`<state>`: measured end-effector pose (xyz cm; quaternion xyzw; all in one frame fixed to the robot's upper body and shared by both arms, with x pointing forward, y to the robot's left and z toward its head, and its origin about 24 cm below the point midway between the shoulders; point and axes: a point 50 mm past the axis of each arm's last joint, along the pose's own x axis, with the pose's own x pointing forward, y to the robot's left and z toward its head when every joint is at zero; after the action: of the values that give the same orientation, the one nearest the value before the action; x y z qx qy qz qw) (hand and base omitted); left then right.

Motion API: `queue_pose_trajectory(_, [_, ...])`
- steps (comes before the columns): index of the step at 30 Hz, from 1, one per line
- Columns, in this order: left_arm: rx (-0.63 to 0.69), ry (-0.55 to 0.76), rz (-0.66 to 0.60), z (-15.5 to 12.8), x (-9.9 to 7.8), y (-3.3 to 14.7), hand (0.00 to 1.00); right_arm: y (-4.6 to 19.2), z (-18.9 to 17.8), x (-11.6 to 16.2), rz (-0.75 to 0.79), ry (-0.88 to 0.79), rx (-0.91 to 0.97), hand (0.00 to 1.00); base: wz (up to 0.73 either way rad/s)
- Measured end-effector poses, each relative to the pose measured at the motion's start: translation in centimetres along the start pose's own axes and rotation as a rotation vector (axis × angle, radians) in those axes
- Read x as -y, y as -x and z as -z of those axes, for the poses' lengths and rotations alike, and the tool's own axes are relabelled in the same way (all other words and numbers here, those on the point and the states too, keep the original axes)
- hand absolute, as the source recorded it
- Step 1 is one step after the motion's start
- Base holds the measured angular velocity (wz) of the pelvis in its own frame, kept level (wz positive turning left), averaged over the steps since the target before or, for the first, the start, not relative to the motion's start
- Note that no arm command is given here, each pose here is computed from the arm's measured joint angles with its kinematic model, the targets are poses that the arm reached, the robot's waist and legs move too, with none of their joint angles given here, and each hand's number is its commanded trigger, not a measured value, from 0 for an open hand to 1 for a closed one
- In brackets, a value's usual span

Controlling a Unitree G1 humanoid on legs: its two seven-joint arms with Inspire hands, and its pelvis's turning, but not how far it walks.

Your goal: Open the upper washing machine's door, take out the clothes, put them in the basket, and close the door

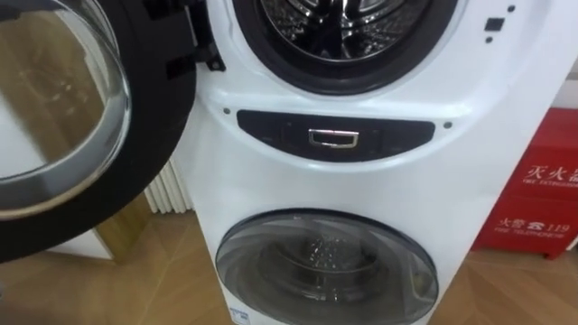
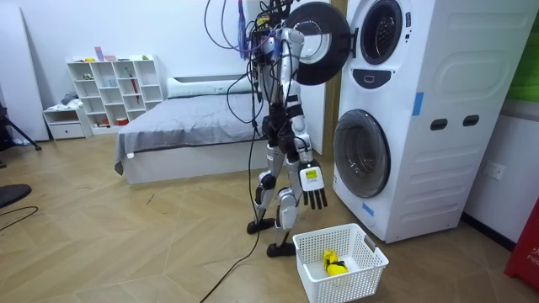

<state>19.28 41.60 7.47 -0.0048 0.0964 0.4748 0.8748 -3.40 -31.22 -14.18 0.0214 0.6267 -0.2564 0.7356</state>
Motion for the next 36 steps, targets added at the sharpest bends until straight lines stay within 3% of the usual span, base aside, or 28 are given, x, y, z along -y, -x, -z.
queue_pose_trajectory(5, [0.09, -0.099, 0.006, -1.8, 1.3, 0.3, 0.0, 0.0, -0.1, -0.1, -0.002, 0.012, -0.007, 0.0, 0.09])
queue_pose_trajectory(7, [0.155, -0.213, 0.03, -2.9, 2.5, 1.0, 0.0, -0.1, 0.1, -0.6, -0.02, 0.042, -0.029, 0.0, 0.38])
queue_pose_trajectory(11, [0.213, -0.278, 0.085, -2.8, 3.8, 3.0, 0.0, -0.3, -0.3, -2.0, -0.068, 0.087, -0.041, 0.0, 0.44])
queue_pose_trajectory(16, [0.242, -0.256, 0.189, -1.1, 4.5, 7.1, 0.0, -0.5, -0.7, -3.5, -0.127, 0.138, -0.068, 0.0, 0.37])
queue_pose_trajectory(27, [0.249, -0.317, 0.301, 0.0, 5.4, 9.0, 0.0, -0.6, -0.7, -4.3, -0.165, 0.198, -0.118, 0.0, 0.06])
queue_pose_trajectory(32, [0.223, -0.321, 0.435, 1.1, 6.6, 10.9, 0.0, -0.6, -1.2, -5.0, -0.184, 0.263, -0.105, 0.0, -0.01])
queue_pose_trajectory(36, [0.199, -0.358, 0.643, 2.3, 9.1, 12.8, 0.0, -0.6, -1.5, -5.3, -0.189, 0.318, -0.1, 0.0, -0.1])
